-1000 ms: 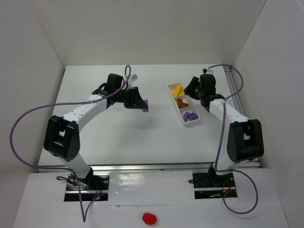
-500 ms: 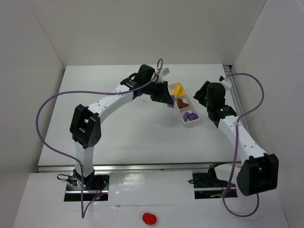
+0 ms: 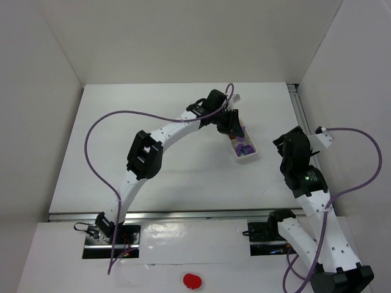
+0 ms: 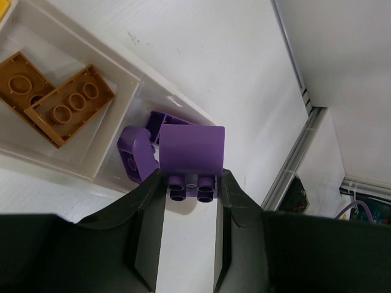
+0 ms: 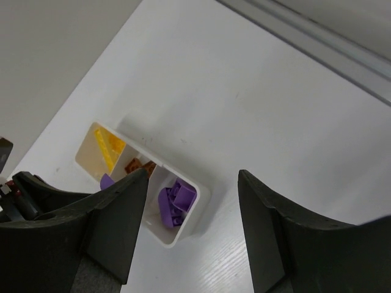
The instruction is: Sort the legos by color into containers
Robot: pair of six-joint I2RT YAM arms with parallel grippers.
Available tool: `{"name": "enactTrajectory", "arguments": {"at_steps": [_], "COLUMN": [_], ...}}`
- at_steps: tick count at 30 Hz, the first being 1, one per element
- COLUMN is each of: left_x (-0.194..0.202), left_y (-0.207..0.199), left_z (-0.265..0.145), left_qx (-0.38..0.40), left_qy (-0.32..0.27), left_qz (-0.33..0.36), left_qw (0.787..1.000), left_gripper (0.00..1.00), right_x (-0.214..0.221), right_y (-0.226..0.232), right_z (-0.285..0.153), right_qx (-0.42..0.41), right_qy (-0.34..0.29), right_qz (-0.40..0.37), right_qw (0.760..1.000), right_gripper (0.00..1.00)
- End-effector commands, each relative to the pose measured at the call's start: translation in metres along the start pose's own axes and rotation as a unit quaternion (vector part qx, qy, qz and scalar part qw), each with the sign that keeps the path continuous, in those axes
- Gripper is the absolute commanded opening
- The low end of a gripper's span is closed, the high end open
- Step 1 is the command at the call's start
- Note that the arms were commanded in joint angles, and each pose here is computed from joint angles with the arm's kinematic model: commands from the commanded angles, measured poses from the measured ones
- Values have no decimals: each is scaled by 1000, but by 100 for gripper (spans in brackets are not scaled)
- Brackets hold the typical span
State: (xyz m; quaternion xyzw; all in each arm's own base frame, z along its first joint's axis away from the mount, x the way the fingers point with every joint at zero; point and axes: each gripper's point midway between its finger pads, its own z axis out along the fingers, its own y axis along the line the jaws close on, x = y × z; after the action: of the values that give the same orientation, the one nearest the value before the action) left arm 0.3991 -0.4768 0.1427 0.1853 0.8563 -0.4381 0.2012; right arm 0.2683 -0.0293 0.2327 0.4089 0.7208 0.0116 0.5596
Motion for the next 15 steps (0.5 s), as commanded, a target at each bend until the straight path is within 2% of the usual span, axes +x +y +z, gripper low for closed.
{"name": "enactTrajectory", "arguments": {"at_steps": [1, 2, 3, 7, 8, 9, 11, 15], "left_x": [-7, -6, 2, 11, 15, 22, 26, 21], "left_y": [-5, -7, 1, -1, 1, 0, 3, -16], "left_z": [6, 6, 14, 20, 23, 26, 26, 12], "left_qx": [2, 9, 8, 17, 19, 18, 16, 26], "left_qy": [-13, -8, 4, 18, 24, 31, 35, 27], "left_qz": [-5, -5, -11, -17, -19, -20, -23, -1], "left_qw": [1000, 1000, 1000, 1000, 999, 999, 999, 999], "left_gripper": [26, 30, 38, 45, 55, 59, 60, 72], "right_x": [-12, -17, -17, -17, -17, -17, -14, -10], "right_y": [-22, -20, -20, -21, -18, -18, -17, -15], "right_z": [-6, -8, -8, -8, -7, -7, -6, -2], "right_qx": [53, 53, 53, 53, 46, 46, 46, 46], "right_qy": [-20, -26, -26, -26, -25, -25, -18, -11], "right_qz": [-12, -9, -9, -14, -11, -15, -19, -22], "right_qw": [998, 998, 998, 998, 999, 999, 999, 999], "right_gripper": [68, 68, 68, 68, 68, 68, 68, 70]}}
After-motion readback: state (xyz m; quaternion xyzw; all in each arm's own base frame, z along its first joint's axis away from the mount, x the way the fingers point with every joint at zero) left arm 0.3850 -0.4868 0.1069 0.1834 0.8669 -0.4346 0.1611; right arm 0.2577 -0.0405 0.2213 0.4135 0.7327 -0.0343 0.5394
